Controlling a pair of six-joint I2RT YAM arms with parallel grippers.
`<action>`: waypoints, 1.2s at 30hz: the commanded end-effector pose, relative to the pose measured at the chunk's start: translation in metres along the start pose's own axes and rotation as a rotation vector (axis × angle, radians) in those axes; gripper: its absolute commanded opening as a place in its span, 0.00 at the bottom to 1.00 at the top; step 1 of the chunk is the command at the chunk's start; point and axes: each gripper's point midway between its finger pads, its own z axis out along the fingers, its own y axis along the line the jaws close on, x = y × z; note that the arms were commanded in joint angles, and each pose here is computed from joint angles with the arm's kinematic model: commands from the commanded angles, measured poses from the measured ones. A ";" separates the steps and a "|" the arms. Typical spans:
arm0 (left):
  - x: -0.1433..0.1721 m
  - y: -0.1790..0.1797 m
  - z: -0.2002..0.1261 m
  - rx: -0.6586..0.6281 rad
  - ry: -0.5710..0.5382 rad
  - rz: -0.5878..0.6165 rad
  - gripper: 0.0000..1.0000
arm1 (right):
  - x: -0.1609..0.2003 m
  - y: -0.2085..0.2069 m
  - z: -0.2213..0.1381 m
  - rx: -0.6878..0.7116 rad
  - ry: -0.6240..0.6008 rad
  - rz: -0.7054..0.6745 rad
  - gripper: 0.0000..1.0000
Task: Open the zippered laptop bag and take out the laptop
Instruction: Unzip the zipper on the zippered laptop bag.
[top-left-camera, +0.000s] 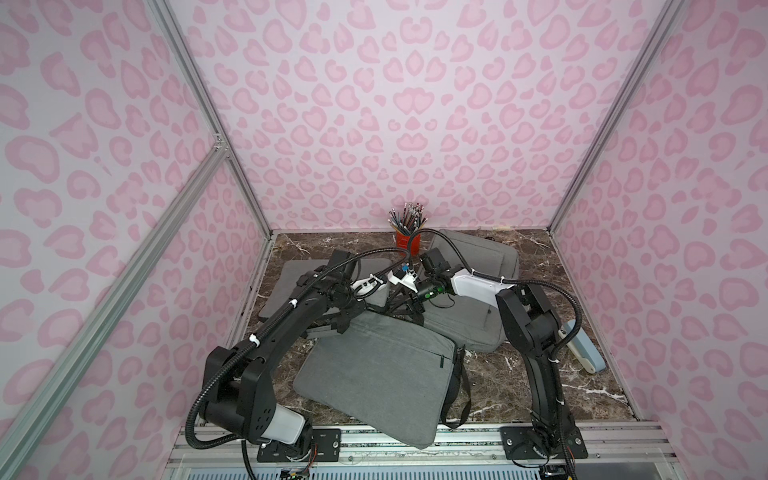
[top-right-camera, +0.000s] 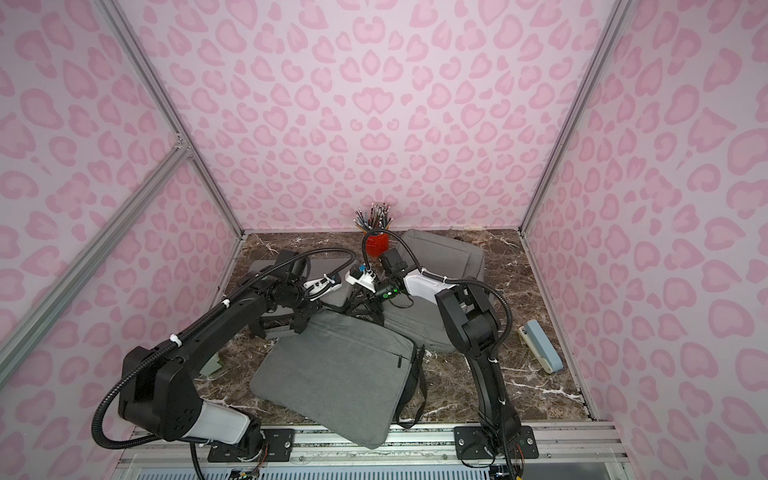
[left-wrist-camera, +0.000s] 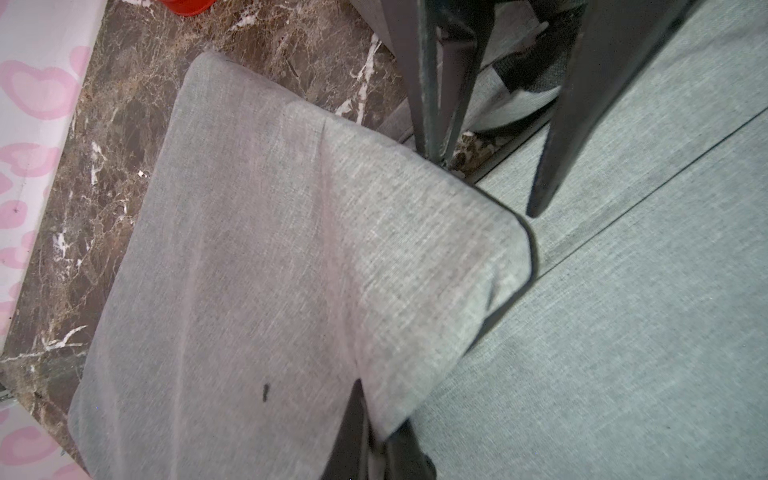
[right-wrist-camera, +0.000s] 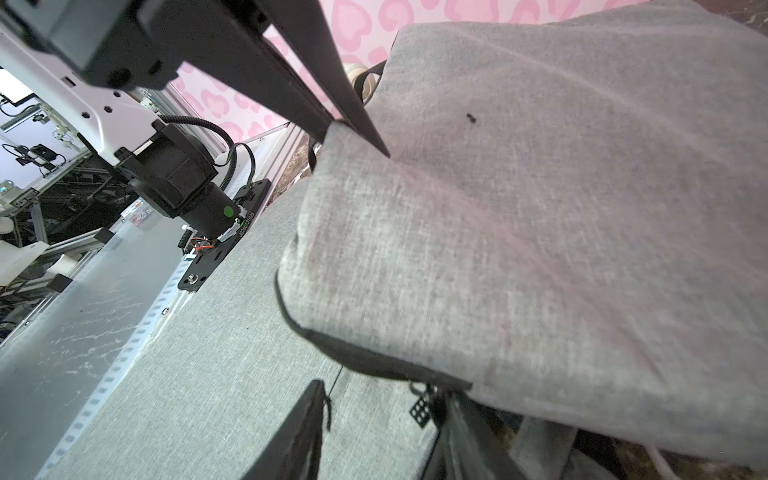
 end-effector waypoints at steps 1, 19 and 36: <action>-0.023 0.001 -0.009 0.015 -0.100 0.017 0.02 | 0.007 -0.006 0.005 0.005 0.017 0.001 0.48; -0.023 0.001 -0.012 0.016 -0.095 0.017 0.02 | -0.006 0.006 -0.002 -0.055 -0.009 -0.009 0.38; -0.022 0.003 -0.011 0.014 -0.082 0.003 0.02 | -0.001 0.005 -0.006 -0.035 0.002 0.023 0.02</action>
